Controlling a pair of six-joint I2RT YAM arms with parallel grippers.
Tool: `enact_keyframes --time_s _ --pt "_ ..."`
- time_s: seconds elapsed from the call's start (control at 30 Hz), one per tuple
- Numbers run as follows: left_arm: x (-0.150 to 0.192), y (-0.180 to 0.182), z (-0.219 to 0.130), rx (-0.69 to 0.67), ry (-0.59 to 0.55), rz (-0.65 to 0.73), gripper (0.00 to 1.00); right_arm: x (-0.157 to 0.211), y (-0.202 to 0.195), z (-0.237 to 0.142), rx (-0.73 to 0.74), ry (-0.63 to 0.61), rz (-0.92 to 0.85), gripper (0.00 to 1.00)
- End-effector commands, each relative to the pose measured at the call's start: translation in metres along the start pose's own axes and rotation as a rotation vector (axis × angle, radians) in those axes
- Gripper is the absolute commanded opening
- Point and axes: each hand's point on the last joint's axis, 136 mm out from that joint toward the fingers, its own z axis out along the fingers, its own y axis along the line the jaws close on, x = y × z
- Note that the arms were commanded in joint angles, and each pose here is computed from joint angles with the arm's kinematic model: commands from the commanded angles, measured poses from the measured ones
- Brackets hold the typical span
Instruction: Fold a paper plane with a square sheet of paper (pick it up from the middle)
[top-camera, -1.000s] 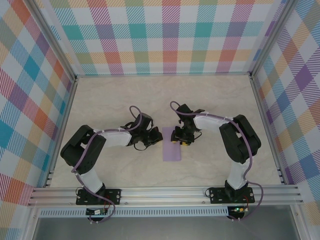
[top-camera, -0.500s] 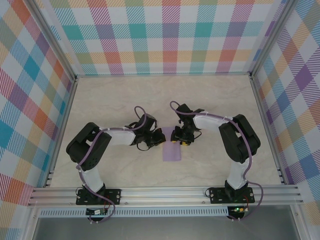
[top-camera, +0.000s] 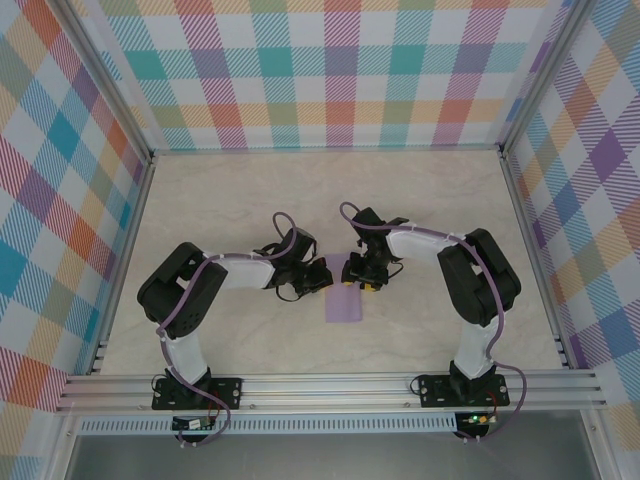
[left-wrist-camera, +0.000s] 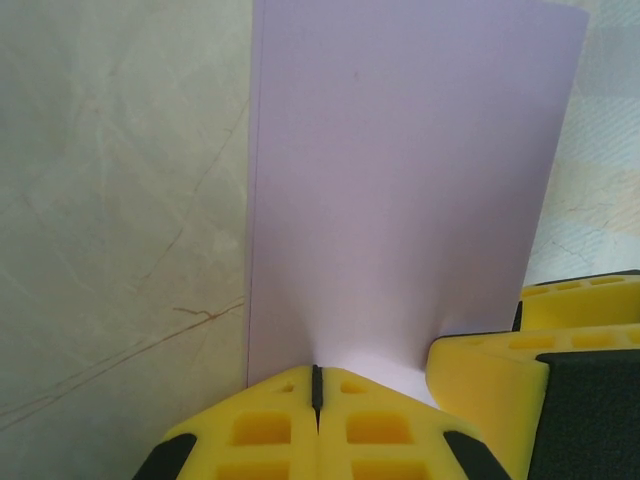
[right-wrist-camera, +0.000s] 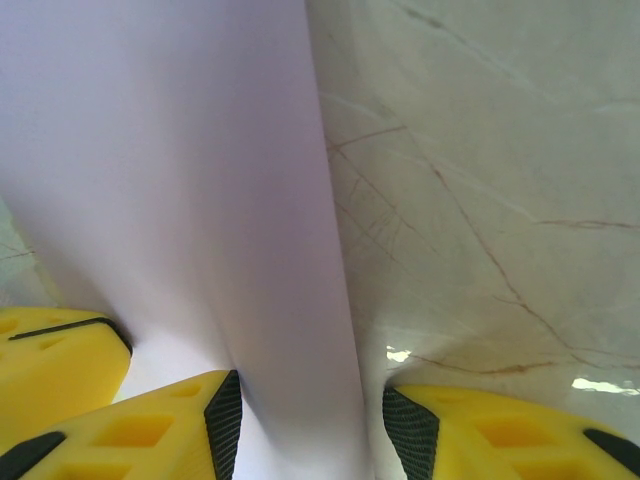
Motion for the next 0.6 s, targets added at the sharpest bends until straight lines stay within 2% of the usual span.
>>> enact_keyframes --time_s 0.0,0.2,0.27,0.33,0.4,0.5,0.57 --pt "0.023 0.043 0.004 -0.165 0.065 -0.034 0.00 0.017 -0.039 0.059 0.121 0.056 -0.016 0.49" --pt "0.033 0.070 0.005 -0.269 0.098 -0.053 0.00 0.008 -0.002 0.003 0.009 -0.046 -0.048 0.52" --pt "0.035 0.077 0.005 -0.298 0.101 -0.057 0.00 0.002 0.007 -0.027 -0.013 -0.125 -0.057 0.56" --pt "0.036 0.080 0.005 -0.312 0.106 -0.060 0.00 -0.003 0.012 -0.052 -0.017 -0.198 -0.067 0.64" --pt "0.037 0.082 0.006 -0.320 0.109 -0.061 0.00 -0.006 0.014 -0.070 -0.014 -0.247 -0.076 0.66" --pt "0.038 0.084 0.007 -0.328 0.111 -0.063 0.00 -0.004 0.028 -0.084 -0.073 -0.260 -0.113 0.64" --pt "0.039 0.085 0.007 -0.332 0.114 -0.064 0.00 -0.003 0.044 -0.084 -0.144 -0.249 -0.138 0.58"
